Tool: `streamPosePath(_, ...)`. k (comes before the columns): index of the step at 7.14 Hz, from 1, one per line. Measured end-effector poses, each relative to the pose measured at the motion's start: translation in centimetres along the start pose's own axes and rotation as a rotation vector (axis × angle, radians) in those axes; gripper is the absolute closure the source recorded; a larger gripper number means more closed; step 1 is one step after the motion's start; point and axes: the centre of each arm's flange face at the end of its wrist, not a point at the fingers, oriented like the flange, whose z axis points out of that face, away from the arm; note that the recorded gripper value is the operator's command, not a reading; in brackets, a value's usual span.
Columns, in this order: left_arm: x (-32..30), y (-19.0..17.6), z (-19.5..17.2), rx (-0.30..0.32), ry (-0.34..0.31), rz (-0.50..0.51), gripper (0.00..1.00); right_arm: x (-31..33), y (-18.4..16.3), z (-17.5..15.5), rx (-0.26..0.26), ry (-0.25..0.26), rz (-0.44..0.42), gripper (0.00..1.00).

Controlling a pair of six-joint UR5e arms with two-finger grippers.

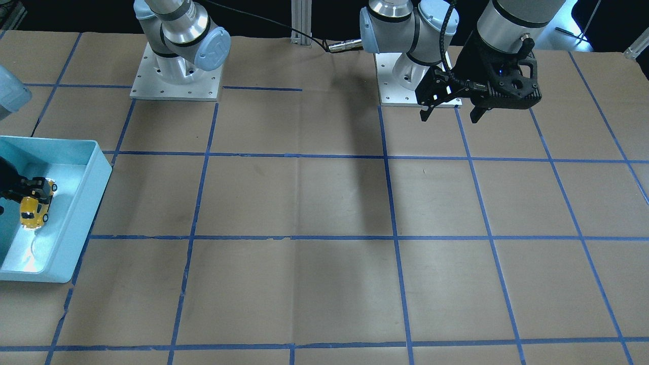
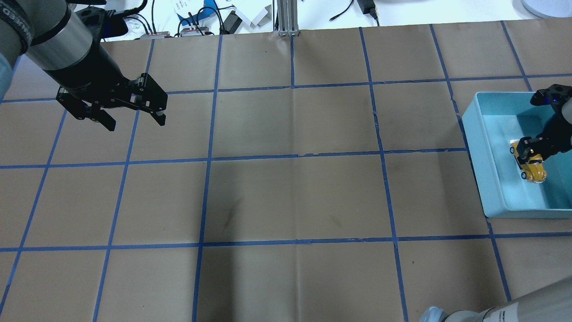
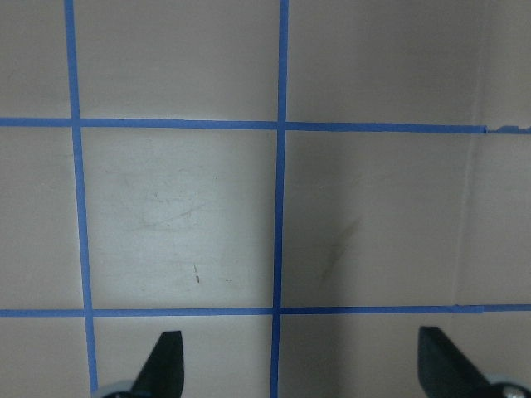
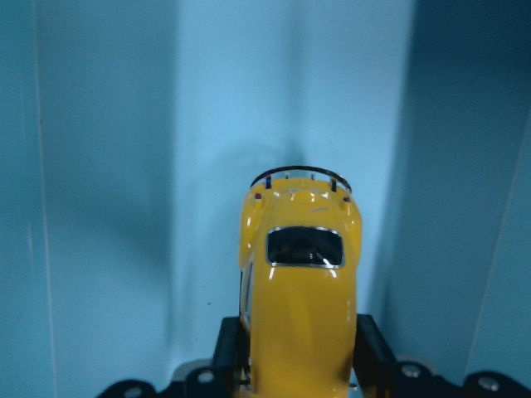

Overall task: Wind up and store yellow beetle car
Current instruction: 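Carry the car with the right gripper into the light-blue bin, then open the right gripper to drop the car in the bin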

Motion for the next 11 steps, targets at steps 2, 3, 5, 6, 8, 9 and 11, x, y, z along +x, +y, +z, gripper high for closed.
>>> streamPosePath(2, -0.1, 0.0, 0.0, 0.000, 0.000, -0.001, 0.00, 0.0, 0.0, 0.1, -0.003, -0.002, -0.003, 0.00)
streamPosePath(3, -0.1, 0.0, 0.0, 0.000, 0.001, -0.002, 0.00, 0.0, 0.0, -0.2, -0.004, 0.002, -0.004, 0.00)
streamPosePath(5, -0.1, -0.1, 0.0, 0.001, 0.002, -0.004, 0.00, 0.0, 0.2, -3.5, 0.002, 0.004, -0.022, 0.00)
streamPosePath(6, -0.1, 0.0, 0.0, 0.002, 0.002, -0.004, 0.00, -0.2, 0.6, -7.6, 0.006, 0.000, -0.039, 0.00)
streamPosePath(8, -0.1, 0.0, 0.0, 0.002, 0.001, -0.005, 0.00, -0.9, 1.6, -17.3, 0.020, -0.008, -0.061, 0.00)
streamPosePath(9, -0.1, -0.1, -0.1, 0.000, -0.004, -0.007, 0.00, -1.7, 1.9, -22.3, 0.030, -0.014, -0.077, 0.00)
streamPosePath(11, 0.0, 0.0, -0.5, 0.004, -0.021, -0.007, 0.00, -4.8, 1.7, -28.9, 0.076, -0.039, -0.124, 0.00)
